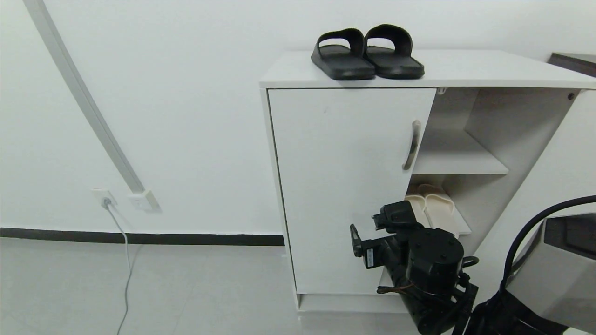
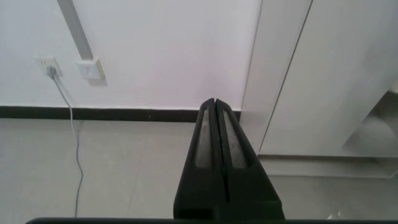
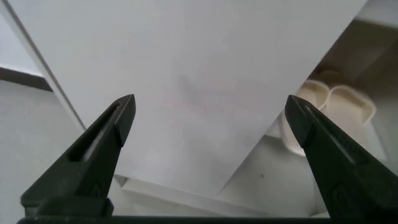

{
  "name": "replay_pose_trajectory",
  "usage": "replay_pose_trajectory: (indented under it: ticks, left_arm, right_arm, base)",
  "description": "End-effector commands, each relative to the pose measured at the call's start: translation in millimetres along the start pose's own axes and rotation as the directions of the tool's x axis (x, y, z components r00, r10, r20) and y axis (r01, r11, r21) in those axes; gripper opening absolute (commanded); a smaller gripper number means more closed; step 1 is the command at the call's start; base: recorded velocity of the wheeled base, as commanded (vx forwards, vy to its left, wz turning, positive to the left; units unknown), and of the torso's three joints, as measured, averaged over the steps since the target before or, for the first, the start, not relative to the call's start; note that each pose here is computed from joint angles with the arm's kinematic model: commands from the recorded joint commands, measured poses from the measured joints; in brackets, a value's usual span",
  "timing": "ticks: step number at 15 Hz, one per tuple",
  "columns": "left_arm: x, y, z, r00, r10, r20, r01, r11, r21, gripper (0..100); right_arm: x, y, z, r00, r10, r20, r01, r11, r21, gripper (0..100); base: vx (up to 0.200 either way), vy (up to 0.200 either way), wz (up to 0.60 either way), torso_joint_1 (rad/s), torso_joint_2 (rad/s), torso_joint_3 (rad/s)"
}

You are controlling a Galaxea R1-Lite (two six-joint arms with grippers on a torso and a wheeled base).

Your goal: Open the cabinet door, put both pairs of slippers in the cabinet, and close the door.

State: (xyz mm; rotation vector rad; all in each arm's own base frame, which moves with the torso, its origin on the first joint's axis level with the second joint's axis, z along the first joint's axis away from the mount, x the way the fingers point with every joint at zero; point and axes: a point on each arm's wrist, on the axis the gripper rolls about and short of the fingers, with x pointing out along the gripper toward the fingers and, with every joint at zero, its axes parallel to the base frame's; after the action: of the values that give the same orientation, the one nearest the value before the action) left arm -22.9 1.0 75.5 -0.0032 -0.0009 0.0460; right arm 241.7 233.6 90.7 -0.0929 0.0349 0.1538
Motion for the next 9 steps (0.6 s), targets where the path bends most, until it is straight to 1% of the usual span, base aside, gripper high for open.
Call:
replay_pose_trajectory:
  ticks: [1, 4, 9]
  left_arm:
    - [0.1, 0.0, -0.2, 1.0, 0.0, -0.002, 0.0, 1.0, -0.001, 0]
    - [0.1, 0.0, -0.2, 1.0, 0.0, -0.002, 0.0, 1.0, 0.0, 0]
    - [0.1, 0.0, -0.2, 1.0, 0.0, -0.002, 0.0, 1.0, -0.001, 0]
  right_arm:
    - [0.4, 0.0, -1.3, 1.0, -0.001, -0.003, 0.001, 1.0, -0.003, 100]
    - [0.7, -0.4, -1.3, 1.0, -0.002, -0.003, 0.002, 1.0, -0.003, 100]
    - [0.4, 0.0, -1.3, 1.0, -0.001, -0.003, 0.001, 1.0, -0.005, 100]
  base:
    - [0.0, 0.0, 0.0, 0.032, -0.5, -0.364]
    - [0.0, 0.0, 0.0, 0.106, -0.46, -0.357]
    - [0.0, 0.0, 0.0, 0.135, -0.47, -0.332]
